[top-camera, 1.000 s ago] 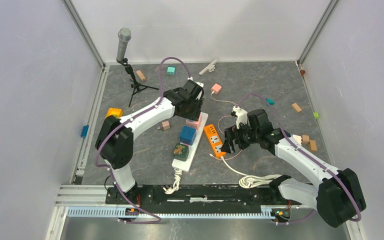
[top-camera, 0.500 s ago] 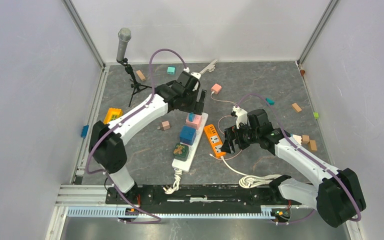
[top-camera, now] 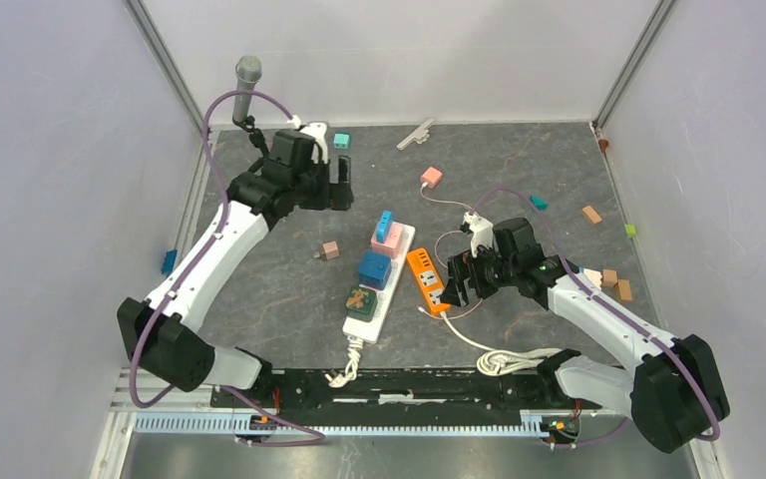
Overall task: Insert the plug
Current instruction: Insert the plug into the socket, then pick up the plug from the center of the board.
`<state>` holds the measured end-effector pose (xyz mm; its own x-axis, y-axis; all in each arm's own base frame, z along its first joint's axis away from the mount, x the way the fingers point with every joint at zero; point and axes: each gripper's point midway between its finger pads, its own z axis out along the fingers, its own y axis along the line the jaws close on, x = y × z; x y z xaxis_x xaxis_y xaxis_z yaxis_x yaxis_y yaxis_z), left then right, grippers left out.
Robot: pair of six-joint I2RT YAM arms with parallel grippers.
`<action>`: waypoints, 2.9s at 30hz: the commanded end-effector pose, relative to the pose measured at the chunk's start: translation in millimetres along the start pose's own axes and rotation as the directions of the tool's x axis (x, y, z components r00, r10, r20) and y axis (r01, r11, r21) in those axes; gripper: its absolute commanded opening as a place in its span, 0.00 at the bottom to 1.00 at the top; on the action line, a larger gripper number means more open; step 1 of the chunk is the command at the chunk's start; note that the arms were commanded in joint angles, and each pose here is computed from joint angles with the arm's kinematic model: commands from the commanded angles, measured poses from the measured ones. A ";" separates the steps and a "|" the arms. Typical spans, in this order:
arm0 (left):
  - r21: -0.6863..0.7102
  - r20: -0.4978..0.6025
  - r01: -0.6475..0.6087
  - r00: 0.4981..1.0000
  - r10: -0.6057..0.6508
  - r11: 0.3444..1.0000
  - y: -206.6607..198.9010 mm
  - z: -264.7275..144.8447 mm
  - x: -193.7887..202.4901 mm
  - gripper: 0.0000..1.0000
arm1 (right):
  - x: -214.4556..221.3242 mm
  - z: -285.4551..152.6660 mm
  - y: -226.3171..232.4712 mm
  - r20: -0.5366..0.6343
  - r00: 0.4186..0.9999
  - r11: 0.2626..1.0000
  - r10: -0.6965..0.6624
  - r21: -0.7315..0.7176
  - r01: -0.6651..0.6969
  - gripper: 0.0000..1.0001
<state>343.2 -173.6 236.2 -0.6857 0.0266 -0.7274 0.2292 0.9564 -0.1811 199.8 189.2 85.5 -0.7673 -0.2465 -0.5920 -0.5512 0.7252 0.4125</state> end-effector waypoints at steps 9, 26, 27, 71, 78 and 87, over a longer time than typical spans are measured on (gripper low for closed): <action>0.121 -0.351 -0.357 0.858 0.376 0.926 48.9 36.3 95.3 0.94 | -11.7 -0.8 2.8 0.020 0.999 1.000 -0.027 -0.015 0.027 0.98; 0.083 -0.628 -0.421 0.682 0.375 0.903 85.6 103.2 142.0 0.79 | -10.2 0.5 2.0 0.011 1.000 0.999 -0.029 -0.016 0.029 0.98; 0.089 -0.633 -0.418 0.677 0.376 0.904 85.6 104.5 145.0 0.78 | -10.9 0.1 2.0 0.012 0.999 0.999 -0.030 -0.016 0.031 0.98; 0.786 0.041 -0.091 0.995 0.096 0.611 -94.7 -88.7 88.6 0.02 | -133.3 -58.3 109.1 0.390 0.896 0.853 -0.213 -0.374 0.365 0.98; 0.750 0.231 -0.370 0.923 0.308 0.547 -82.6 -101.7 107.5 0.02 | -135.8 -61.9 141.1 0.409 0.835 0.763 -0.369 -0.380 0.523 0.98; 0.664 0.427 -0.642 0.747 0.510 0.383 -82.4 -119.3 124.8 0.02 | -121.1 -53.8 168.3 0.380 0.762 0.661 -0.525 -0.382 0.646 0.98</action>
<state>163.6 -215.6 236.2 -0.2809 0.3187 -0.9053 0.9460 0.2509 -0.2052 184.0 304.0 256.3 -0.2689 -0.2967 -0.9163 -0.9629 0.1058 0.2483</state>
